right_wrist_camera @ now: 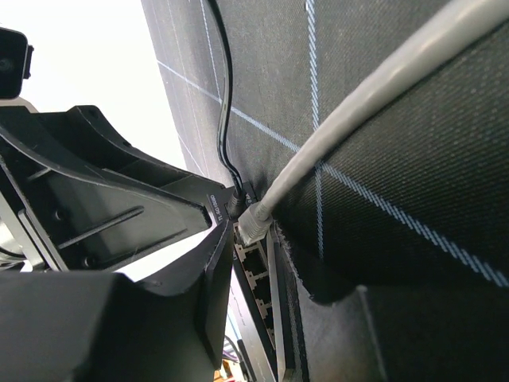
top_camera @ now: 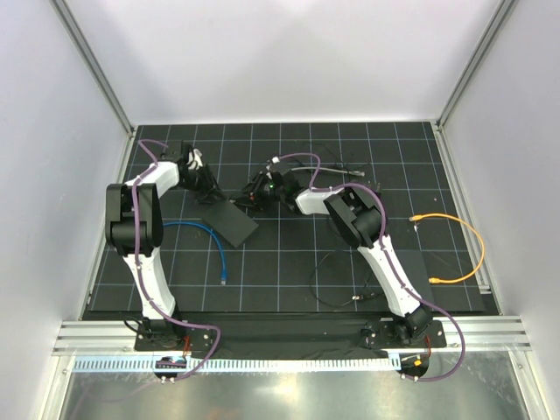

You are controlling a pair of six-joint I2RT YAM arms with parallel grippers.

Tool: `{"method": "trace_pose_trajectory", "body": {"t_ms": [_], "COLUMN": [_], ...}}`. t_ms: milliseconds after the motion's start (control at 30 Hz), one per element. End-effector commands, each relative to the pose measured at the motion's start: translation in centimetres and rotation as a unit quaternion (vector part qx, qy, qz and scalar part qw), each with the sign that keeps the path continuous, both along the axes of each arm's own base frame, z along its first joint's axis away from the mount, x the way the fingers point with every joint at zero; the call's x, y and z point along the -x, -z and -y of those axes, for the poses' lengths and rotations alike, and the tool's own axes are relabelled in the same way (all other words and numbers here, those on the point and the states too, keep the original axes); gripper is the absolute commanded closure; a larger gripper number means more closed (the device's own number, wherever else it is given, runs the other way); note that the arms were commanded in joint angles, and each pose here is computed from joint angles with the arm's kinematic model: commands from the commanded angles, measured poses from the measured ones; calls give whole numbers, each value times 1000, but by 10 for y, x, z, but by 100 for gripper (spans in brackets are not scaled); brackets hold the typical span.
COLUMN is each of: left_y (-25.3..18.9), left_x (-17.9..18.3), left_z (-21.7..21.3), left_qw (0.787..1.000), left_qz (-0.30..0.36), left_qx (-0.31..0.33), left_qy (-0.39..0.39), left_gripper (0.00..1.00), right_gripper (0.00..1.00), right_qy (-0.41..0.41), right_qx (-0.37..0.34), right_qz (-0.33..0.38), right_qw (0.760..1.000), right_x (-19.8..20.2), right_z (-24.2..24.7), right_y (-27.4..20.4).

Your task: Pull the plug from the switch port

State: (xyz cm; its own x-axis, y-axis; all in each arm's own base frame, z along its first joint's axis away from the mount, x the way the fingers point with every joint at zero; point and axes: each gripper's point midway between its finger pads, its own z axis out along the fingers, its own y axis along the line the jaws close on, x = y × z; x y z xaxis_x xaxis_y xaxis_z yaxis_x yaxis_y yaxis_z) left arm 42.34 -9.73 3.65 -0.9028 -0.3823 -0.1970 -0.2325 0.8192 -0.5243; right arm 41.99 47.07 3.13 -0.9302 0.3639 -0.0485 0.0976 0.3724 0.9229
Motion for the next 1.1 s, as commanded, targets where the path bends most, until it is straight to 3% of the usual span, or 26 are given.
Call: {"method": "trace_pose_trajectory", "body": {"t_ms": [0, 567, 667, 900, 1067], "left_y": [-6, -6, -6, -5, -3], "left_x": [-2, 0, 0, 0, 2], "left_z": [6, 6, 7, 10, 10], "left_qw": [1000, 1000, 1000, 1000, 1000], "left_qz": [6, 3, 3, 2, -1], "left_qx": [14, 15, 14, 15, 12], "left_qy": [4, 4, 4, 8, 8], "left_gripper": [60, 60, 60, 60, 60], "right_gripper": [68, 69, 74, 98, 99], "right_qy": [-2, -12, -14, 10, 58], "right_qx": [1, 14, 14, 10, -6], "right_qz": [8, -3, -2, 8, 33], "right_qw": [1000, 1000, 1000, 1000, 998], "right_x": [7, 14, 16, 11, -4], "right_z": [-3, -10, -13, -11, -4], "right_y": [-4, 8, 9, 14, 7]}}
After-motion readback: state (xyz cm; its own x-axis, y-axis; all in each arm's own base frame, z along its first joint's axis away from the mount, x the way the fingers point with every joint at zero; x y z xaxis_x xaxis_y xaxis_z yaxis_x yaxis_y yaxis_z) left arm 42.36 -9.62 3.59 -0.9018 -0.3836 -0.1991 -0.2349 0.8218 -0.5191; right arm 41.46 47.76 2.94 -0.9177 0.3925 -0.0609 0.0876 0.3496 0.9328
